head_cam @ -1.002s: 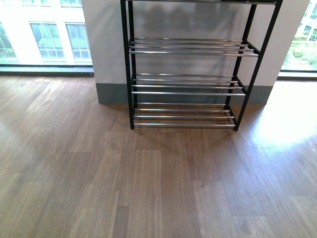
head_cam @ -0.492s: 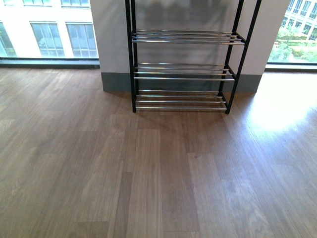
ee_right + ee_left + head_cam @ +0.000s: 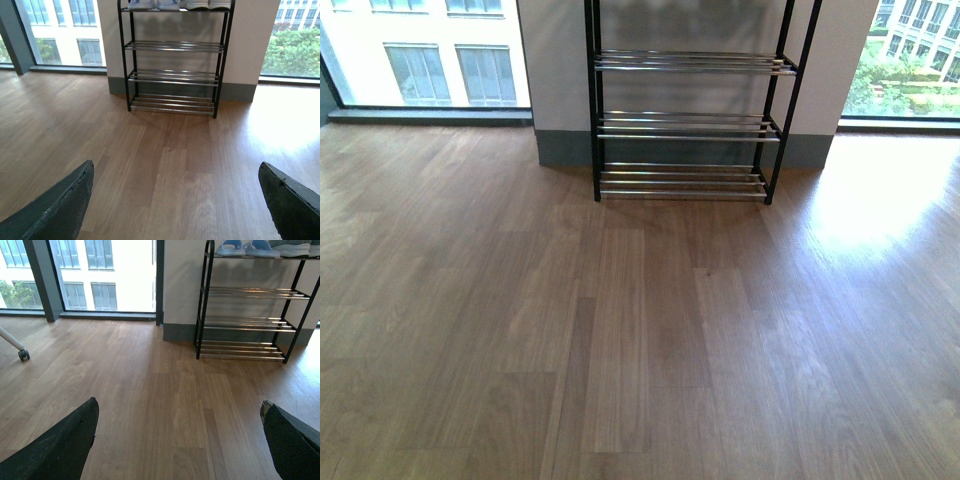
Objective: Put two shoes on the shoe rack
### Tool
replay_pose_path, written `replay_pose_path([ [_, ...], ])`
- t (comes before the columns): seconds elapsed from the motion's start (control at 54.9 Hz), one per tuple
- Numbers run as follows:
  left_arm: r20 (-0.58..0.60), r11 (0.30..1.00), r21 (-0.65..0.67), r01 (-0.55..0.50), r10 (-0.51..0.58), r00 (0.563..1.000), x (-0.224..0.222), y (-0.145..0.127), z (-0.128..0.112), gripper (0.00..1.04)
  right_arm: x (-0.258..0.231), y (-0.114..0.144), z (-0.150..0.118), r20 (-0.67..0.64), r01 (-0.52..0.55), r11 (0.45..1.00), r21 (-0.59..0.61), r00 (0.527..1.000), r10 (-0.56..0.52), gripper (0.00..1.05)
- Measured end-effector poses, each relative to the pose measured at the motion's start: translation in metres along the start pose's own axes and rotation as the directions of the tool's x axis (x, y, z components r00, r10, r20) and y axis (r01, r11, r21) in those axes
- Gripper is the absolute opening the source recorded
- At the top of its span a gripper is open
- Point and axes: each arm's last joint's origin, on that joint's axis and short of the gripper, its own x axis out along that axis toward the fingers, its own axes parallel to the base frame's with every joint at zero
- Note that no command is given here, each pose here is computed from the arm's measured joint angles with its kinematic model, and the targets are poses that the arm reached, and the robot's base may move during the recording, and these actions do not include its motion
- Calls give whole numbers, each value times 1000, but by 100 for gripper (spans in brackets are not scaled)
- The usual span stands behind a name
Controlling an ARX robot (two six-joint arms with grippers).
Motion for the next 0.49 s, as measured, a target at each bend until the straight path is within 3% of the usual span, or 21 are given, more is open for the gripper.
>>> replay_pose_path([
  [0.492, 0, 1000, 0, 0, 0, 1000, 0, 0, 0, 95, 0, 0, 0, 0, 0, 1000, 0, 1000, 0, 95],
])
